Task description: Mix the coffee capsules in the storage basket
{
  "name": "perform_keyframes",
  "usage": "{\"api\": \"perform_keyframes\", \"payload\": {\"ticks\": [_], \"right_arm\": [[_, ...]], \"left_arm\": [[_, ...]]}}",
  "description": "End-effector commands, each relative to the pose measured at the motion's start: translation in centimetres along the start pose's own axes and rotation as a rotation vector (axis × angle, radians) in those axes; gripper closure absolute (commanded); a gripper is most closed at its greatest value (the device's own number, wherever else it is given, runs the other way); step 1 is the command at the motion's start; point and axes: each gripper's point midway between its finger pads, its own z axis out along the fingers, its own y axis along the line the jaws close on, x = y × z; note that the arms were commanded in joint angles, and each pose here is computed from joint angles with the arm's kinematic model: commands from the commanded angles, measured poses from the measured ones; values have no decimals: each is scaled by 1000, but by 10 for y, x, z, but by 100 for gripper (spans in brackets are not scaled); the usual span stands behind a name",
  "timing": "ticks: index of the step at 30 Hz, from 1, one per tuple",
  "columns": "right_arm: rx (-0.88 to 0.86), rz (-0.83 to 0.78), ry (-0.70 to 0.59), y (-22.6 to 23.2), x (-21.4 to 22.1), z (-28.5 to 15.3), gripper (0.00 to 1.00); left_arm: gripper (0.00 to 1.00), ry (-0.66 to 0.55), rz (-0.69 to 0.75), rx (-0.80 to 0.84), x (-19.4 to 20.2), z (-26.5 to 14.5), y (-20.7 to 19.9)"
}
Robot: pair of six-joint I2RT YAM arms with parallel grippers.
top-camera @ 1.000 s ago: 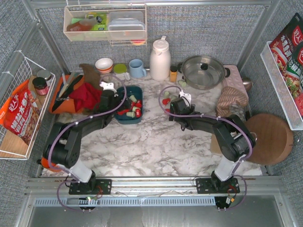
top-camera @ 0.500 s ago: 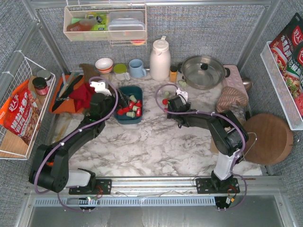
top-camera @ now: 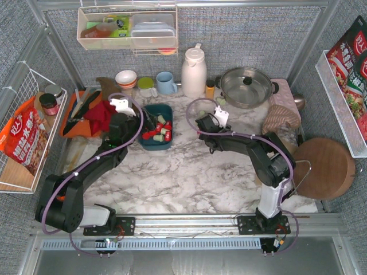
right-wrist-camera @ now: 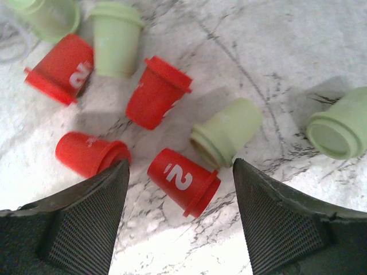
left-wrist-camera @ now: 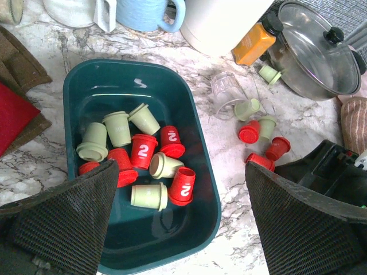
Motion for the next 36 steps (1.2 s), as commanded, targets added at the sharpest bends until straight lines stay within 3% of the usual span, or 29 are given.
{"api": "perform_keyframes", "payload": {"ticks": [1,12,23,26,32,36], "right_arm": [[177,103,-26,-23,-4,1,23],[294,167,-11,-28,-6,1,31],[290,180,30,-17,6,6,33],[293,180,33,-17,7,7,38],[293,196,44,-18,11,6,57],[292,198,50,-19,11,1,60]], "left_arm": [[0,-27,3,32,-7,0,-6],[1,-25,0,57,-7,0,-11],[1,-16,2,62,-3,0,-11],[0,-16,3,64,-3,0,-11],[0,-14,-1,65,-1,-1,-10],[1,-10,-3,76,1,-2,-12]]}}
